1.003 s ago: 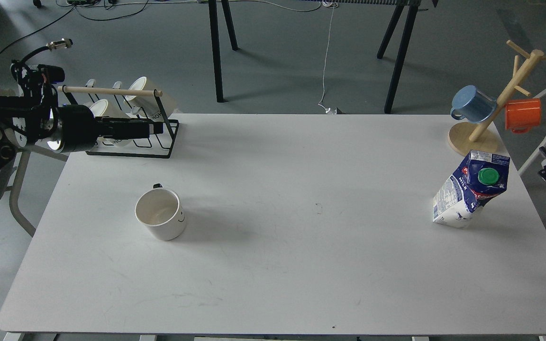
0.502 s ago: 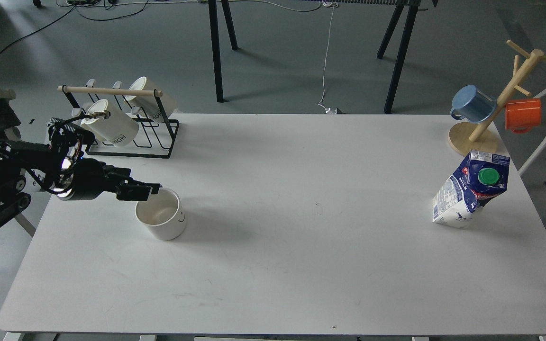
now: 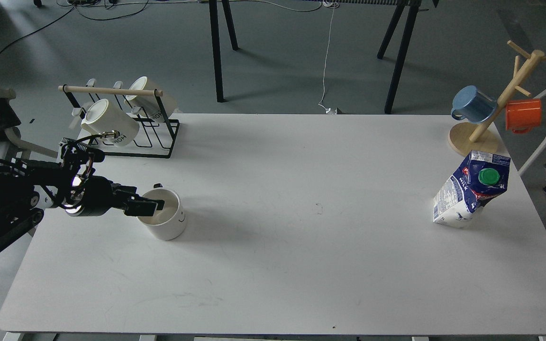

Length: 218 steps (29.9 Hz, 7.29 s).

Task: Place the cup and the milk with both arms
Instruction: 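Grasp the white mug rim with the left gripper, then slide the white mug with the left gripper toward the table center, then release the mug and retract the left gripper toward the wire rack, then reach the right gripper to the milk carton and grasp it, then carry the milk carton with the right gripper beside the white mug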

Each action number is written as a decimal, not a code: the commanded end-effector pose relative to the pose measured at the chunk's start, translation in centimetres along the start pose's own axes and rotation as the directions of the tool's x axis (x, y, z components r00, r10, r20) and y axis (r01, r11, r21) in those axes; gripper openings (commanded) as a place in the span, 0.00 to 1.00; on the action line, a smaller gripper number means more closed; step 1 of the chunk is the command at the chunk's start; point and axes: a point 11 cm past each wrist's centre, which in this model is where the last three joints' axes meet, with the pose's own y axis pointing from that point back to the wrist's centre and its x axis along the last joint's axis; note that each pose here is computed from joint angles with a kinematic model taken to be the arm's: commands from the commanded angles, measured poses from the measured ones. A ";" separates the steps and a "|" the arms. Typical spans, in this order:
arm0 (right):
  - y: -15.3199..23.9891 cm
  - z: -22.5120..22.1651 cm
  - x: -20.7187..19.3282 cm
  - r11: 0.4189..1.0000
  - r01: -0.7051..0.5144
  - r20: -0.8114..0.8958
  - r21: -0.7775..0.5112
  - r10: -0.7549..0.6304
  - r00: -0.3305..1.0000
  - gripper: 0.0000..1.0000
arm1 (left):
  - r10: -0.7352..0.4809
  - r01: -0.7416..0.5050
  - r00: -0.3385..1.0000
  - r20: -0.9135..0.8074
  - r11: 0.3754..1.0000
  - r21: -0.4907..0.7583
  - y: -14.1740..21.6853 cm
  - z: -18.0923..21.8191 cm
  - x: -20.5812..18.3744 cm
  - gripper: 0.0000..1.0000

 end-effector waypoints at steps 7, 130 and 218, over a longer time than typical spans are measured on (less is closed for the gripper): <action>0.1 0.0 0.2 1.000 -0.004 0.000 0.001 0.004 1.000 0.95 | -0.019 0.020 1.000 -0.015 1.000 0.018 -0.7 -0.5 -0.9 0.87; 0.7 18.1 2.0 0.985 -0.028 0.404 -0.170 0.095 0.910 0.96 | 0.150 -0.584 0.639 -0.754 0.733 -0.349 -1.6 8.5 12.0 0.86; 0.0 35.1 -9.9 0.875 0.299 0.538 -0.381 -0.053 0.841 0.44 | 0.135 -0.539 0.617 -0.776 0.791 -0.291 -2.5 6.4 8.1 0.90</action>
